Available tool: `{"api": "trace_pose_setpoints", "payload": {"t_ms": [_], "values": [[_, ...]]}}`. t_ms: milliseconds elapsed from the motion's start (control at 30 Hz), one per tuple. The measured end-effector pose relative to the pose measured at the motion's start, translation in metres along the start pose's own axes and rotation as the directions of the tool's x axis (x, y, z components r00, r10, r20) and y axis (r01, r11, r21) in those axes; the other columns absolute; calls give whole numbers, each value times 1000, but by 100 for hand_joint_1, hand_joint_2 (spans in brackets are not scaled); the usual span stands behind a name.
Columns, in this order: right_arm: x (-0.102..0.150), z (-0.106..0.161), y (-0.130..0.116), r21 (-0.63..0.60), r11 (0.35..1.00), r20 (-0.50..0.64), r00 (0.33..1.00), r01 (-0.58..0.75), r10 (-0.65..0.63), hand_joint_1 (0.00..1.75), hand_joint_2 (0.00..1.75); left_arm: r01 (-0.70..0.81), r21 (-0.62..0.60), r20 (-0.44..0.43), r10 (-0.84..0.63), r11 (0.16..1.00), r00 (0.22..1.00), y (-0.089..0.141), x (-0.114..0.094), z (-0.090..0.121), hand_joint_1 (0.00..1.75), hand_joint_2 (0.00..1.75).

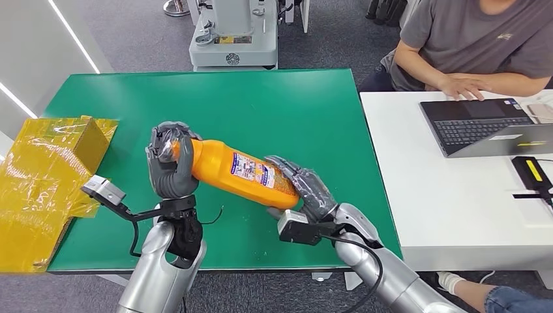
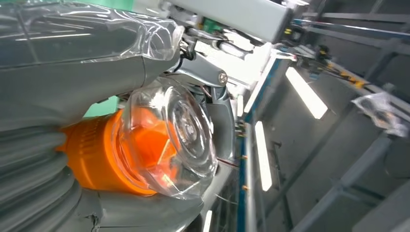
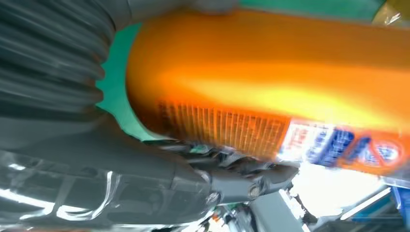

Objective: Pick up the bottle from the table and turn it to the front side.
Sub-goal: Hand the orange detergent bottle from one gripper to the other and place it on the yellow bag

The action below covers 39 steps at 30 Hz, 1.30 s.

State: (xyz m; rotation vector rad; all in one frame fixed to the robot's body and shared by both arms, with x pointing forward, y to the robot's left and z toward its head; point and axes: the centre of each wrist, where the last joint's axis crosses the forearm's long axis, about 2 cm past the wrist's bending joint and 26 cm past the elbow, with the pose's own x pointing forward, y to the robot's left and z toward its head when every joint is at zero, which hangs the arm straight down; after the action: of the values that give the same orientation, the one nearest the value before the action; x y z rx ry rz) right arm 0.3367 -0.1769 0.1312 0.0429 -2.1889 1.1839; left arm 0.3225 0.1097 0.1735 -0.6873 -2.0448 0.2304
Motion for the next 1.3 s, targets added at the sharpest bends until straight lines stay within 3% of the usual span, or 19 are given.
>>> {"api": "trace_pose_setpoints", "payload": {"t_ms": [33, 400, 867, 1133, 1300], "values": [[0, 0, 0, -9, 1000, -6, 1000, 0, 0, 0, 0, -1, 1, 0, 1, 1000, 1000, 0, 0, 0, 175, 175], [0, 1, -1, -59, 998, -38, 999, 15, -18, 0, 0, -8, 4, 3, 8, 1000, 1000, -2, 0, -1, 175, 175], [15, 1, -2, -209, 976, -17, 998, 61, -66, 0, 0, 1, 22, -3, -1, 1000, 1000, 0, 0, -1, 175, 175], [37, 8, 1, -360, 924, 35, 991, 130, -126, 0, 0, 25, 44, -1, -25, 999, 1000, 5, 0, 0, 175, 175], [60, 16, 7, -518, 826, 104, 975, 224, -199, 0, 0, 49, 91, 9, -50, 995, 999, 12, 0, 4, 175, 175]]}}
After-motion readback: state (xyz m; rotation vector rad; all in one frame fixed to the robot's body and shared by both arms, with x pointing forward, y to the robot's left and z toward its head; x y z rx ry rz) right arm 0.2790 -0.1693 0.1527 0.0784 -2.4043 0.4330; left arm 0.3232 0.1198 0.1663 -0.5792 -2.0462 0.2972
